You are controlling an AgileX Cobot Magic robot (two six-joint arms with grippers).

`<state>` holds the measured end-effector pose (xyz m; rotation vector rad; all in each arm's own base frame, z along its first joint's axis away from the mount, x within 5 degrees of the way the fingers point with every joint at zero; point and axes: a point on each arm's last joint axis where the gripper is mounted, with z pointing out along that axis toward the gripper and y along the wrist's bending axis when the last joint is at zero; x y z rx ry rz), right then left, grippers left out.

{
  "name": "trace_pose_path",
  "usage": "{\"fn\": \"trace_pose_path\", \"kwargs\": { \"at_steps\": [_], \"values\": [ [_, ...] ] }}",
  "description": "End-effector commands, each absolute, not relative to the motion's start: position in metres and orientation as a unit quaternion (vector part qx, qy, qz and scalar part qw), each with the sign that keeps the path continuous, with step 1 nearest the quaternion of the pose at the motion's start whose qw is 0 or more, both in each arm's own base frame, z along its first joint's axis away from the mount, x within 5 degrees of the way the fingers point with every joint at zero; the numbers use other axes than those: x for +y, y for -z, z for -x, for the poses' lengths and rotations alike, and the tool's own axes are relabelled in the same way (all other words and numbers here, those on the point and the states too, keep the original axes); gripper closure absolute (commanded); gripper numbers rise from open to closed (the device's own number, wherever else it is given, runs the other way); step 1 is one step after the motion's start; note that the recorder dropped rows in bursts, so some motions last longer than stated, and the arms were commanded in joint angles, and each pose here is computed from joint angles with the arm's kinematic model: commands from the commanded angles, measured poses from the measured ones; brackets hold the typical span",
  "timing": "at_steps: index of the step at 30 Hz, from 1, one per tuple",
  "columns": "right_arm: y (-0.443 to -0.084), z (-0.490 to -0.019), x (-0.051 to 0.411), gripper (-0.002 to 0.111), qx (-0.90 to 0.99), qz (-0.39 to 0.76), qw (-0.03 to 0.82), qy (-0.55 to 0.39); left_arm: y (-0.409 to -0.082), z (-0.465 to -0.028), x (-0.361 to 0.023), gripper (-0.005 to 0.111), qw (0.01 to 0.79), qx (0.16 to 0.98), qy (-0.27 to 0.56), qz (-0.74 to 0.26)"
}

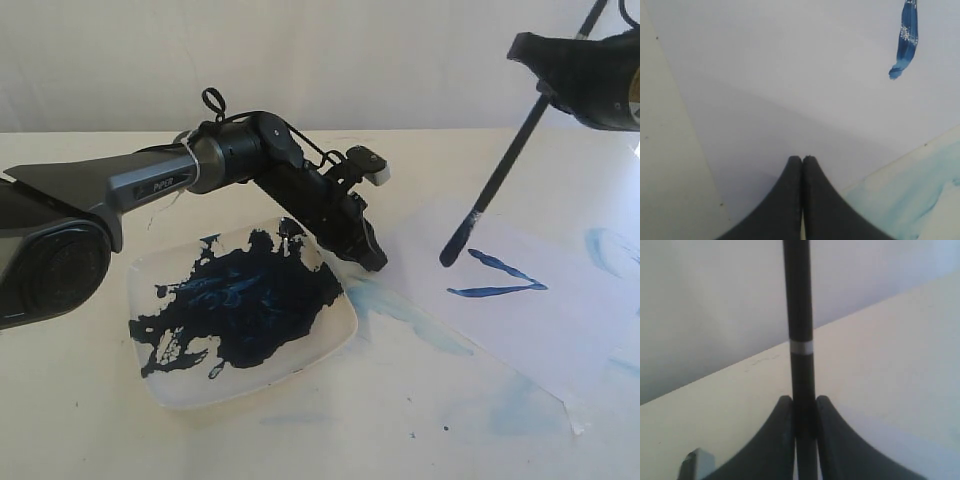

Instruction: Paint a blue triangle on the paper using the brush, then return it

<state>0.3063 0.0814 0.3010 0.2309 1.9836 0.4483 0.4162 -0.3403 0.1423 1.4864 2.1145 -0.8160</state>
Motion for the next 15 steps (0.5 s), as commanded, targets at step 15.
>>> {"fn": "trace_pose_path", "kwargs": {
  "at_steps": [15],
  "values": [
    [-0.267, -0.321, 0.074, 0.108, 0.846, -0.208, 0.462, -0.166, -0.143, -0.414, -0.340, 0.107, 0.202, 0.761, 0.302, -0.537]
  ]
}}
